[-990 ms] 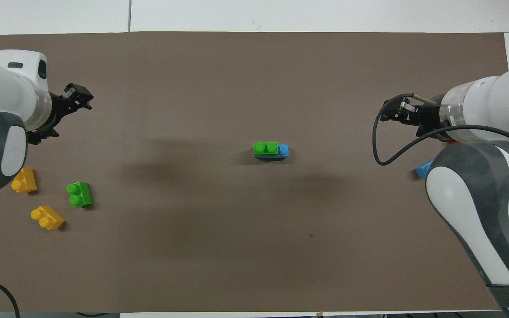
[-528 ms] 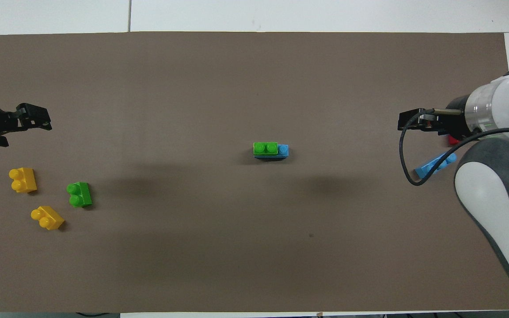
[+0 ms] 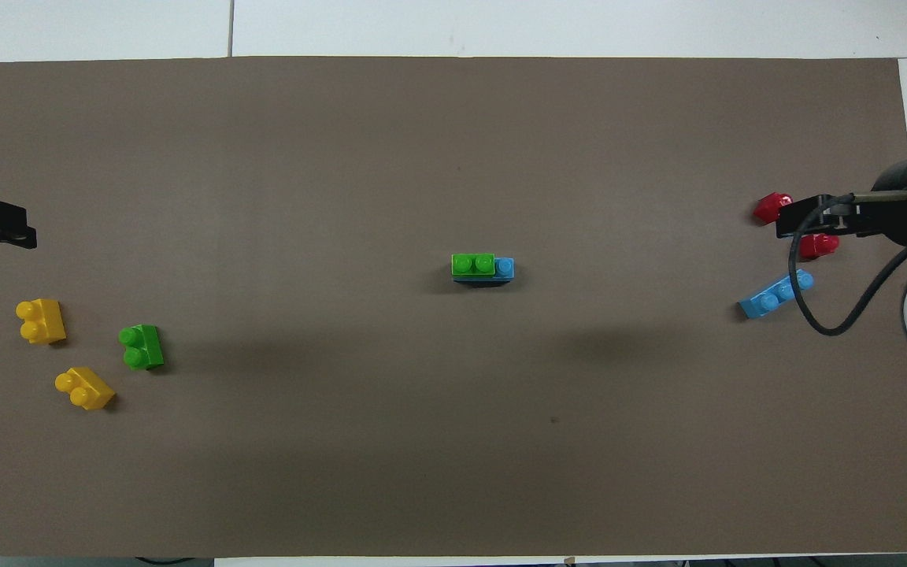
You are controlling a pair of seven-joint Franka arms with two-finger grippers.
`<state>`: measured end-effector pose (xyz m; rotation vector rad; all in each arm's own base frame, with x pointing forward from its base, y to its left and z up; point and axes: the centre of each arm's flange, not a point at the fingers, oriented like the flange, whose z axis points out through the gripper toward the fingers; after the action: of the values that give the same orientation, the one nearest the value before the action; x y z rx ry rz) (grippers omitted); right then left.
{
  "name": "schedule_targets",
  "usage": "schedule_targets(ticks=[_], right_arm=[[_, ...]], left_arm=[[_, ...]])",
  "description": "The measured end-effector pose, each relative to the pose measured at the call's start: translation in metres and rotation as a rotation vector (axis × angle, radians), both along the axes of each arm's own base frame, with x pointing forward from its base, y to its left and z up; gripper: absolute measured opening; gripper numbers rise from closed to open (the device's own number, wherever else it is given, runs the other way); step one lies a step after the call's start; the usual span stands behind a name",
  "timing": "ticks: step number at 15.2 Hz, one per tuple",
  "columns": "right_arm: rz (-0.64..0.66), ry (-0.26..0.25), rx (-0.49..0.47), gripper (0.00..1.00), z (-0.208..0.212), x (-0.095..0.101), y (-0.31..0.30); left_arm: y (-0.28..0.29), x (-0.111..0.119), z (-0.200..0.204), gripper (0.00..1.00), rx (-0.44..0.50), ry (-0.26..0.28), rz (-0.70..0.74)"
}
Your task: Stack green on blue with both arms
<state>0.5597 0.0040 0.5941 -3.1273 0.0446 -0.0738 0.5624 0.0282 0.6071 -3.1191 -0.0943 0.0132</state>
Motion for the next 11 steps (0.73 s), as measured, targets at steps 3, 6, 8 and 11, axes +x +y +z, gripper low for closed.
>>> schedule_targets(ticks=[3,6,8,11], right_arm=[[-0.024,0.015,0.0,0.93,0.011,0.003,-0.014],[-0.046,0.031,-0.001,0.9,0.016,0.006,-0.027],[-0.056,0.034,-0.001,0.9,0.017,0.008,-0.032],[-0.063,0.036,-0.001,0.91,0.015,0.009,-0.036]], left_arm=[[-0.003,0.001,-0.001,1.0,-0.001,0.002,-0.009],[-0.009,0.001,-0.001,1.0,-0.001,0.002,-0.021],[-0.014,0.001,-0.001,1.0,-0.001,0.002,-0.029],[-0.025,0.0,-0.005,1.0,-0.004,0.014,-0.049]])
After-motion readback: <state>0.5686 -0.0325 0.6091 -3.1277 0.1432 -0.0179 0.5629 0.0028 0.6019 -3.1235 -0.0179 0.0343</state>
